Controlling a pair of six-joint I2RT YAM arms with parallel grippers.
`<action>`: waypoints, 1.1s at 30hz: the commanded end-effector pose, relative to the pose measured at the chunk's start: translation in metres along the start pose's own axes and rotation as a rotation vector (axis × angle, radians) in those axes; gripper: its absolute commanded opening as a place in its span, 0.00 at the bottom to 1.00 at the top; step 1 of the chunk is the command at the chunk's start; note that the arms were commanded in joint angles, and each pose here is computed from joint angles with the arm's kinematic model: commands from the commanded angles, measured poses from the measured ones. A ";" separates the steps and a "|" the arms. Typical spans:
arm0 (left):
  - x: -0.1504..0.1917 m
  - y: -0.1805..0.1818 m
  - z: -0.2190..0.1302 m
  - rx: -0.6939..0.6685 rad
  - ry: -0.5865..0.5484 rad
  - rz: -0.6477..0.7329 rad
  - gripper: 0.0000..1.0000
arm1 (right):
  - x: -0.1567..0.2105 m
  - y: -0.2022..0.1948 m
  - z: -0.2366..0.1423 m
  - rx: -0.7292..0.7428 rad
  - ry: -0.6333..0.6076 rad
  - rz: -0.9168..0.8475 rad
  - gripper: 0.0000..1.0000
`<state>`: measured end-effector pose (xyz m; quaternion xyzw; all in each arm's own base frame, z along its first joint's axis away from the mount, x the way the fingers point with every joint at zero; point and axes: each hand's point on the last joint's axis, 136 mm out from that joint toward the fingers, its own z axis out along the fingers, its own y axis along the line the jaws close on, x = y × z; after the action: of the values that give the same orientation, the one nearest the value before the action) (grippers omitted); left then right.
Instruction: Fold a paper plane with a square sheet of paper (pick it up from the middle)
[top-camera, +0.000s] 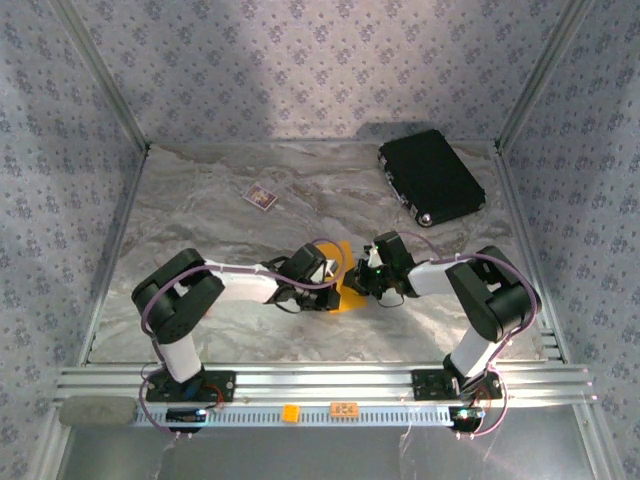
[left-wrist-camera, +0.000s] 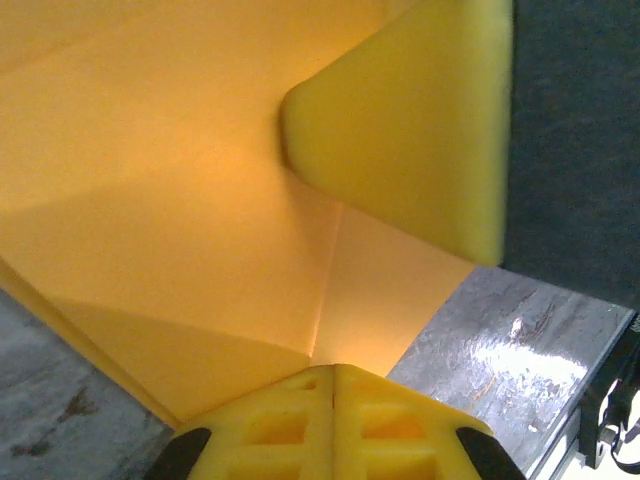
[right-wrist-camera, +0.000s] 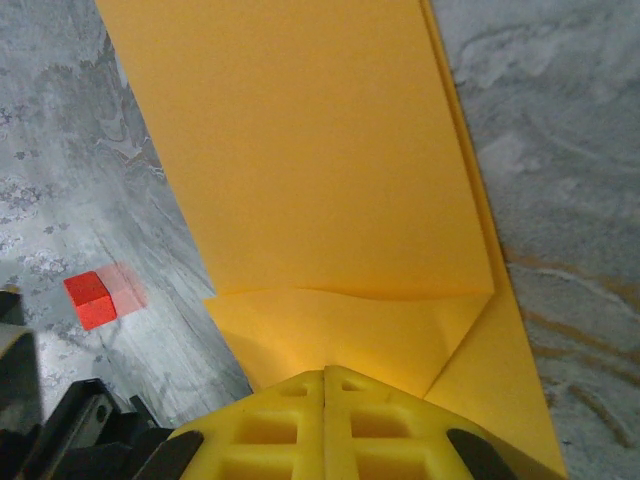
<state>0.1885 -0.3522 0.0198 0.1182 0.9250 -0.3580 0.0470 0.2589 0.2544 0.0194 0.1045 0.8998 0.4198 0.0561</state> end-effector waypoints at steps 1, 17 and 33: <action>0.023 0.011 0.001 -0.008 0.056 -0.018 0.02 | 0.011 -0.028 0.003 0.099 0.021 0.061 0.07; 0.036 0.008 -0.023 0.008 0.034 0.007 0.01 | 0.010 -0.028 0.002 0.101 0.020 0.062 0.07; -0.032 -0.021 -0.022 0.049 -0.111 0.006 0.02 | 0.010 -0.026 0.002 0.099 0.017 0.056 0.07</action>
<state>0.2094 -0.3487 0.0574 0.1019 0.9128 -0.3813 0.1048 0.2573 0.2558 0.0192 0.1021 0.9003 0.4196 0.0545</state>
